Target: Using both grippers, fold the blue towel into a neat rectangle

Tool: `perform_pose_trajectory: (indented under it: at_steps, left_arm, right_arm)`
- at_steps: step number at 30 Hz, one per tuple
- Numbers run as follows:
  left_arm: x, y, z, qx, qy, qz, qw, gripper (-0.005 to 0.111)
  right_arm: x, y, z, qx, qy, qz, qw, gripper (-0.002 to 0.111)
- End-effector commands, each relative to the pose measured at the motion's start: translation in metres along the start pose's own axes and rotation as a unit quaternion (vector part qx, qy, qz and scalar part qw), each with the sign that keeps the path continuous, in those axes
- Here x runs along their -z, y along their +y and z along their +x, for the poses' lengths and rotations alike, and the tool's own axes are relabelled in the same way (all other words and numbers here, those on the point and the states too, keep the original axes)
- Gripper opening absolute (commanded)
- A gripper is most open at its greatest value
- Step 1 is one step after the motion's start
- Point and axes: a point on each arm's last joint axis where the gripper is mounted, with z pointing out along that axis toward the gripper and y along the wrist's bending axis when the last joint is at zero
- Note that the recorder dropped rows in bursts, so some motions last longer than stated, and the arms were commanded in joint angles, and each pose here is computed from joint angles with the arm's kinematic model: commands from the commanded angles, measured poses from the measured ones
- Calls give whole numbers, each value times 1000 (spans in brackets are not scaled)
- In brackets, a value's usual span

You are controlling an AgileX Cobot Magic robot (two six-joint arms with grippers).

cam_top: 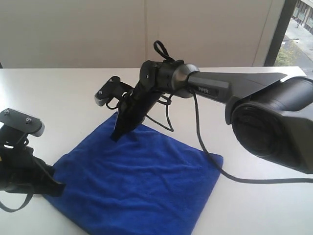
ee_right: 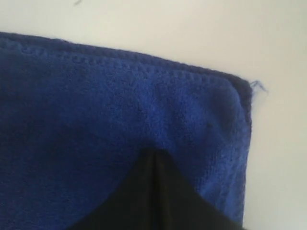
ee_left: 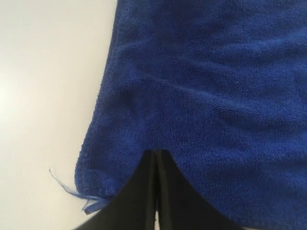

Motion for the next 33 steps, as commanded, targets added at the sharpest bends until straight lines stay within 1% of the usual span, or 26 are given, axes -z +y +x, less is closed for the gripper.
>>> perform_pose_trajectory:
  at_steps: [1, 4, 9, 17, 19, 24, 29, 33]
  left_arm:
    - [1, 0, 2, 11, 0, 0, 1000, 0]
    - [1, 0, 2, 11, 0, 0, 1000, 0]
    - [1, 0, 1, 11, -4, -1, 1000, 0]
    - [1, 0, 1, 11, -5, -1, 1000, 0]
    - [1, 0, 1, 11, -5, -1, 1000, 0]
    - [1, 0, 1, 11, -5, -1, 1000, 0]
    - [1, 0, 1, 11, -5, -1, 1000, 0]
    - [1, 0, 1, 11, -5, -1, 1000, 0]
  right_arm:
    - [-1, -22, 10, -7, 8, 54, 998, 0]
    - [3, -37, 17, -23, 8, 79, 997, 0]
    - [11, -64, 34, -53, 11, 96, 994, 0]
    - [31, -112, 74, -134, 22, 123, 983, 0]
    - [34, -118, 81, -145, 28, 122, 981, 0]
    - [37, -120, 89, -154, 56, 121, 979, 0]
    - [39, -126, 101, -155, 108, 163, 968, 0]
    - [43, -130, 109, -156, 137, 177, 962, 0]
